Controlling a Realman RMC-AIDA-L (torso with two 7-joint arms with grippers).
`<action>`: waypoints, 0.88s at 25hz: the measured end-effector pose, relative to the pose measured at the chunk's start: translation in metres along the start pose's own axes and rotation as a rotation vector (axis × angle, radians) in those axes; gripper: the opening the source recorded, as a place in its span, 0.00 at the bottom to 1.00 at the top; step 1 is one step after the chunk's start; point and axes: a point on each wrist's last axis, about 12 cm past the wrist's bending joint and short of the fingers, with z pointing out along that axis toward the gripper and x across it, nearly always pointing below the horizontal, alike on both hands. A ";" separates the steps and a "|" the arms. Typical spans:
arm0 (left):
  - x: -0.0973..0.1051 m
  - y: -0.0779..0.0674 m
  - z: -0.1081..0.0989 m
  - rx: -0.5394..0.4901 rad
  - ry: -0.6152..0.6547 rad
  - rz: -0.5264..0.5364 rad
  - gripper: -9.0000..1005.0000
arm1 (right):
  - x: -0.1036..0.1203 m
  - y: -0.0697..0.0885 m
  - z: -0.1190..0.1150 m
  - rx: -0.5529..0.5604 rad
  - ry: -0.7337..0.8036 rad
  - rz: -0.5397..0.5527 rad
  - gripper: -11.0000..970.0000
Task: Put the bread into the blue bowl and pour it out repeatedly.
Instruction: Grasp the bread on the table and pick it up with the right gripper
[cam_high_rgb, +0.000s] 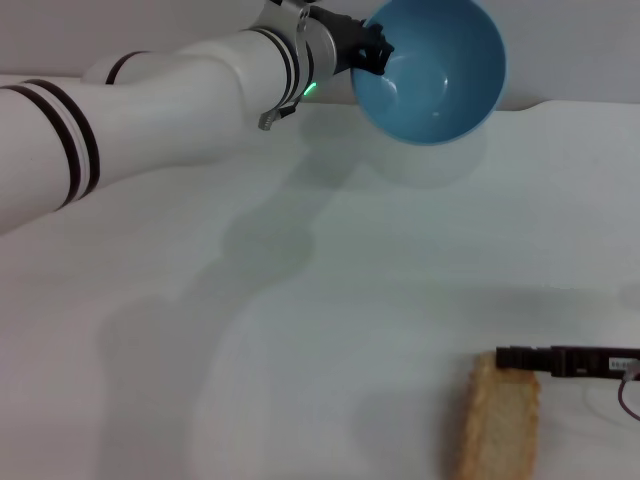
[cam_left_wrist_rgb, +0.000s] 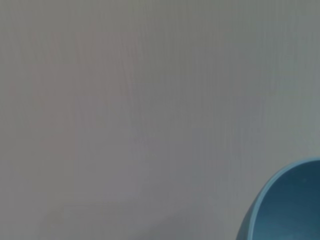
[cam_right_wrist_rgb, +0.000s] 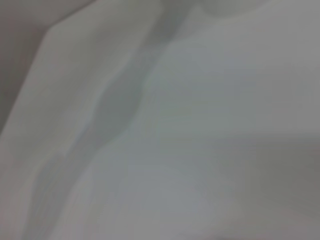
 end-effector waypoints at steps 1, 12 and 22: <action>0.000 0.000 0.000 0.000 0.001 0.000 0.01 | -0.001 0.001 0.000 -0.012 -0.012 -0.016 0.33; 0.012 0.002 -0.003 0.001 0.029 -0.026 0.01 | -0.030 0.018 -0.006 -0.084 -0.076 -0.181 0.20; 0.015 0.001 -0.003 0.009 0.049 -0.030 0.01 | -0.056 0.030 -0.024 -0.110 -0.141 -0.281 0.12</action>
